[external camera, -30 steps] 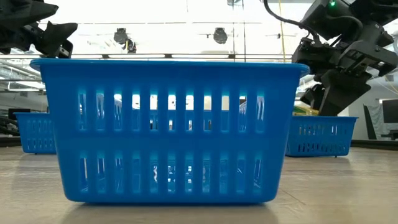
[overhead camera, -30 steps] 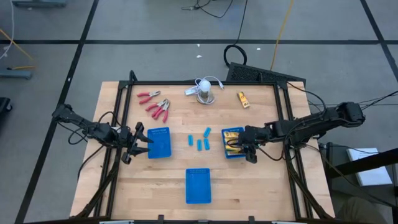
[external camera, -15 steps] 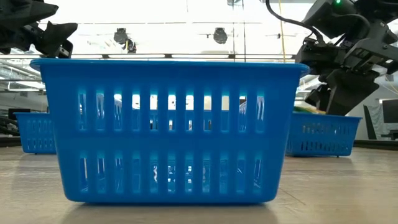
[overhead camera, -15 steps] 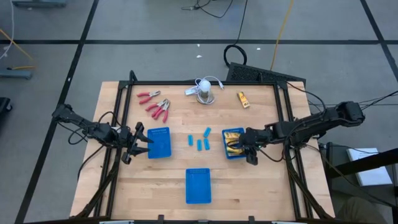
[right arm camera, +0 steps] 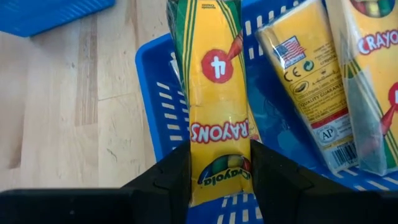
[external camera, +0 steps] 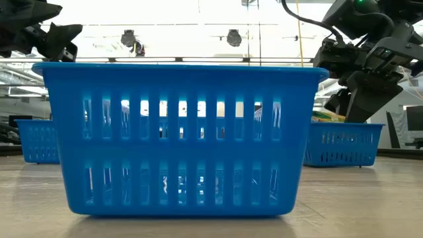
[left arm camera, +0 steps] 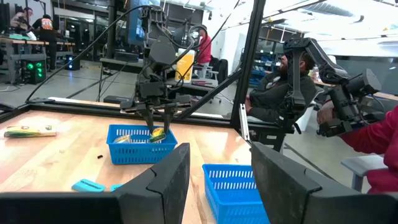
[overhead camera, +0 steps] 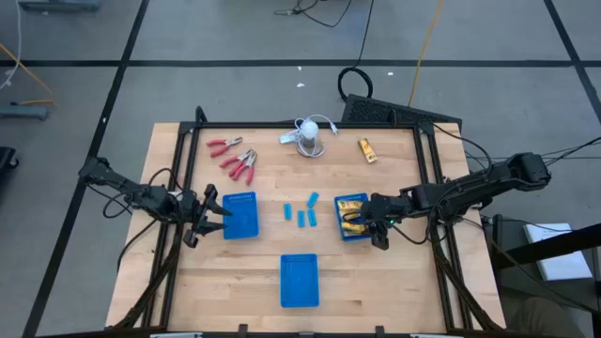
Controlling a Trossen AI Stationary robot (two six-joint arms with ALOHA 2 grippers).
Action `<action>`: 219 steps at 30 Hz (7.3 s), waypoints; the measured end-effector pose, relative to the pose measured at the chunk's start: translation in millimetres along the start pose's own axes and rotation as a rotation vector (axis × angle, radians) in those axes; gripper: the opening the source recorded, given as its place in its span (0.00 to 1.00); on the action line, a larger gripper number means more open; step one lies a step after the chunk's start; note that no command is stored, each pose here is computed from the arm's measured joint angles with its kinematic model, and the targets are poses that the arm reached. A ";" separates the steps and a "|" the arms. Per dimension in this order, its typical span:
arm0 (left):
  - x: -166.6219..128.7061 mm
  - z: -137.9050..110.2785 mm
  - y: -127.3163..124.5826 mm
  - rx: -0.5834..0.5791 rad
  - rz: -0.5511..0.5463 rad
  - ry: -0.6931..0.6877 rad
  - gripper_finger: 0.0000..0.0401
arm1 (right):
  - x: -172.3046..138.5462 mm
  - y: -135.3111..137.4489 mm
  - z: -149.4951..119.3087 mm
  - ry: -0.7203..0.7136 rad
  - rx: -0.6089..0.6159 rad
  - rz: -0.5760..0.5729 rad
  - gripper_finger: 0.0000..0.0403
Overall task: Pick & Place School Supplies
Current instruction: Put the yellow crayon box into the top right blue bin
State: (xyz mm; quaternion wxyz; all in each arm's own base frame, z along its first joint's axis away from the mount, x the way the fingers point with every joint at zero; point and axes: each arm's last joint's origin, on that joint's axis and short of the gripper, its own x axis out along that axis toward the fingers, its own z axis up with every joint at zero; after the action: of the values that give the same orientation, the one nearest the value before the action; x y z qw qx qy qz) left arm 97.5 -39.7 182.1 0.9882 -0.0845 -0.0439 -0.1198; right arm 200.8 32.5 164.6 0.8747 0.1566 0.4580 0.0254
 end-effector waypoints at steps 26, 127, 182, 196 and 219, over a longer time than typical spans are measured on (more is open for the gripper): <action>0.0 0.0 -0.1 0.000 0.000 0.000 0.43 | -3.1 0.9 11.6 -0.125 -0.110 0.004 0.53; 0.0 0.0 -0.1 0.000 0.000 0.000 0.43 | -64.8 -31.3 39.1 -0.569 -0.064 -0.289 0.49; 0.0 0.0 -0.1 0.000 -0.001 0.000 0.43 | -48.6 -180.9 26.0 -0.398 0.370 -0.869 0.75; 0.0 -0.1 -0.1 0.000 0.000 0.001 0.43 | -21.1 -206.9 12.4 -0.260 0.328 -0.758 0.79; 0.0 -0.1 -0.1 0.000 -0.001 0.001 0.43 | -11.2 -216.3 -0.9 -0.200 0.480 -0.730 0.63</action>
State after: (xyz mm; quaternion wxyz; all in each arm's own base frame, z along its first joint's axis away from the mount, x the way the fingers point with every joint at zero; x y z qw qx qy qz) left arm 97.5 -39.8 182.0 0.9882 -0.0843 -0.0436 -0.1201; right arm 172.2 -174.8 108.7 0.8053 0.1848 0.3893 -0.4071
